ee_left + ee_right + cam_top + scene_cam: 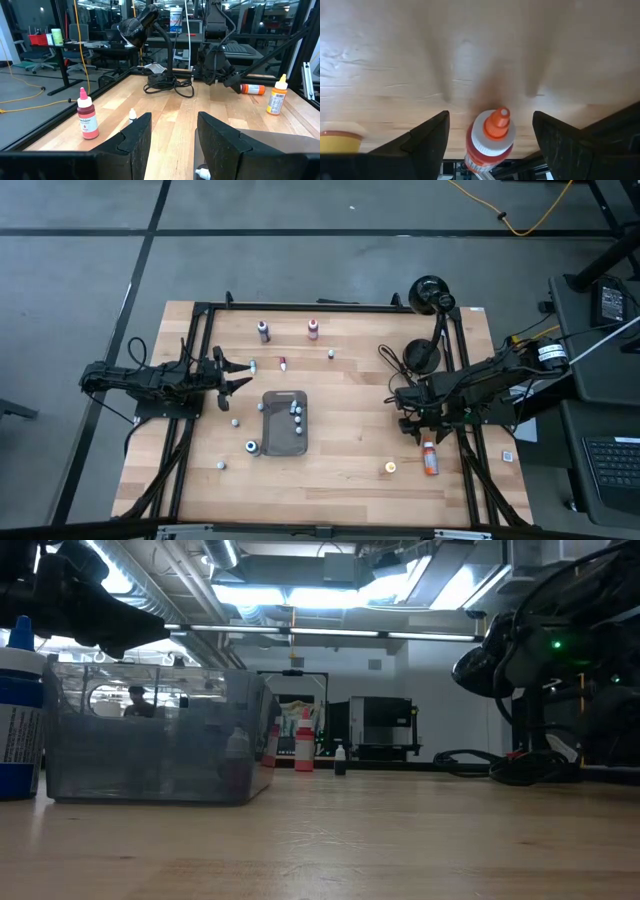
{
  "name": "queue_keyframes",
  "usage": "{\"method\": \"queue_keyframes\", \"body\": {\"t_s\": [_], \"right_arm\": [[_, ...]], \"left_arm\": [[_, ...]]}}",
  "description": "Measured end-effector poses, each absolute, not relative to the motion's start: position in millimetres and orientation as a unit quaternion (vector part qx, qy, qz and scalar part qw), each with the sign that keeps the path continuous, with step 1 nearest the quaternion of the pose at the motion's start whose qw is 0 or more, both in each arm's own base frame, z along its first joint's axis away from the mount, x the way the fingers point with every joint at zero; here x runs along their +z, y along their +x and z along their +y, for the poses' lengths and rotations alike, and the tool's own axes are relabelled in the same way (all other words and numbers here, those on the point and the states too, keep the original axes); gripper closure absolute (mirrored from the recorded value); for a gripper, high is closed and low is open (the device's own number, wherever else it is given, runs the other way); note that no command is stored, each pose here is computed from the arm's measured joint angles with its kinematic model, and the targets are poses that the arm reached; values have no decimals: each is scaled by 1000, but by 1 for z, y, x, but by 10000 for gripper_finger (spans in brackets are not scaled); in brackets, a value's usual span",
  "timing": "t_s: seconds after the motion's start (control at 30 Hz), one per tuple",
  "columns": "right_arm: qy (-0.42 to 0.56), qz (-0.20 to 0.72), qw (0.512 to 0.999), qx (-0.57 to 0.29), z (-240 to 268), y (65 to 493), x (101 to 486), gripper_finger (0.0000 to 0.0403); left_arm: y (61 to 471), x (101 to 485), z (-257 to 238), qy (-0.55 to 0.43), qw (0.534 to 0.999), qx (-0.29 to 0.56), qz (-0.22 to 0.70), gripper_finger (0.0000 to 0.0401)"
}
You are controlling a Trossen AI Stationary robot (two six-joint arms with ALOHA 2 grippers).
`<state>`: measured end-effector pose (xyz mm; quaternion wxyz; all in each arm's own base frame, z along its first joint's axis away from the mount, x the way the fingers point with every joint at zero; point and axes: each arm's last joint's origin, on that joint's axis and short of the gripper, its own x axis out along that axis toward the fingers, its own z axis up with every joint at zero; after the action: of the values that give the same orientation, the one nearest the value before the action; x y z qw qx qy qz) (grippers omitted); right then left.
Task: Pick & Place food coloring
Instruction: Put the orange food coloring bottle into the bin
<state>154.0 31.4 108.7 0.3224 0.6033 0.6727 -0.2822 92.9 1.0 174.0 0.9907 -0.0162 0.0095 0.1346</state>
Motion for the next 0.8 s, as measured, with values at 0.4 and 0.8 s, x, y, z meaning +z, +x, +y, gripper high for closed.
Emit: {"method": "queue_keyframes", "body": {"t_s": [0.4,0.8], "right_arm": [[605,678,313,-276,34,154,109,204],[596,676,336,-274,33,155,109,280]], "left_arm": [[93,174,1,-16,991,135,10,246],[93,174,1,-16,991,135,10,246]]}}
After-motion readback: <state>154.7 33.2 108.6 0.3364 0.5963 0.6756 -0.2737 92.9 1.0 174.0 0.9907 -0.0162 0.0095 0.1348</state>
